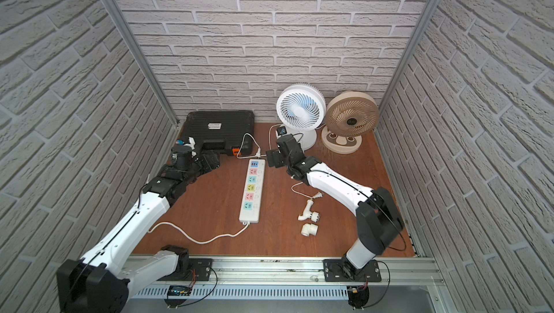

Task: Unplug the desk fan from the power strip
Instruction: Reset both arms

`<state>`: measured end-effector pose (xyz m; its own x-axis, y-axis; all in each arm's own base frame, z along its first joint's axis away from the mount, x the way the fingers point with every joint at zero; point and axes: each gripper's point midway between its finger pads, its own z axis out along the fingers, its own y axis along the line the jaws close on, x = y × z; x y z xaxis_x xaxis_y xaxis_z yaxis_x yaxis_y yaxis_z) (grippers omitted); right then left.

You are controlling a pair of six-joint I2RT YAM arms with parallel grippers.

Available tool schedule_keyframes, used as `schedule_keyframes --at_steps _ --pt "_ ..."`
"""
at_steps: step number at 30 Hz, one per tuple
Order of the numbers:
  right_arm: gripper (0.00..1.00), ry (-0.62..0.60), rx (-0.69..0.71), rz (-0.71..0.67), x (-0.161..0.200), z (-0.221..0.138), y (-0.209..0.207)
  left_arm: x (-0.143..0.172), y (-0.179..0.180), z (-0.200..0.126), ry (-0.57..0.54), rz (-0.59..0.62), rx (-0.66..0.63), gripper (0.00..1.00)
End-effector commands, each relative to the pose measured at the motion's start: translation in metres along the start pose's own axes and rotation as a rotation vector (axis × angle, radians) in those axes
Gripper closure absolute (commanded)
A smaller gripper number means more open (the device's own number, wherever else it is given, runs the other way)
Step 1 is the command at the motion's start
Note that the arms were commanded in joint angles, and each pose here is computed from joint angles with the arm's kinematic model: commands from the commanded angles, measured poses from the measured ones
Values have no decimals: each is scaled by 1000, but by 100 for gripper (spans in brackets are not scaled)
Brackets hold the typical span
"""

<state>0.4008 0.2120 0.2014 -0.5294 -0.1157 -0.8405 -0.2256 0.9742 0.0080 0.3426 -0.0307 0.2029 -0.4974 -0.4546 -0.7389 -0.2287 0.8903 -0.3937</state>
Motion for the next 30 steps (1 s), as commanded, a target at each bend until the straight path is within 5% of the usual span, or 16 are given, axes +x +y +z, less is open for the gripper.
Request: schedule_keyframes --at_steps 1,5,13,22,30 --pt "1 -229 142 -47 -17 -34 -39 -21 31 -7 -156 40 -147 2" --pt "1 -415 285 -67 -9 -82 -84 -16 62 -6 -145 56 -268 2" --pt "1 -448 536 -67 45 -116 -161 -19 108 -15 -256 114 -471 2" --pt "1 -338 646 30 99 -101 -210 -15 107 -13 -509 428 -408 2" --pt "1 -289 628 120 125 -72 -232 6 110 40 -443 484 -327 2"
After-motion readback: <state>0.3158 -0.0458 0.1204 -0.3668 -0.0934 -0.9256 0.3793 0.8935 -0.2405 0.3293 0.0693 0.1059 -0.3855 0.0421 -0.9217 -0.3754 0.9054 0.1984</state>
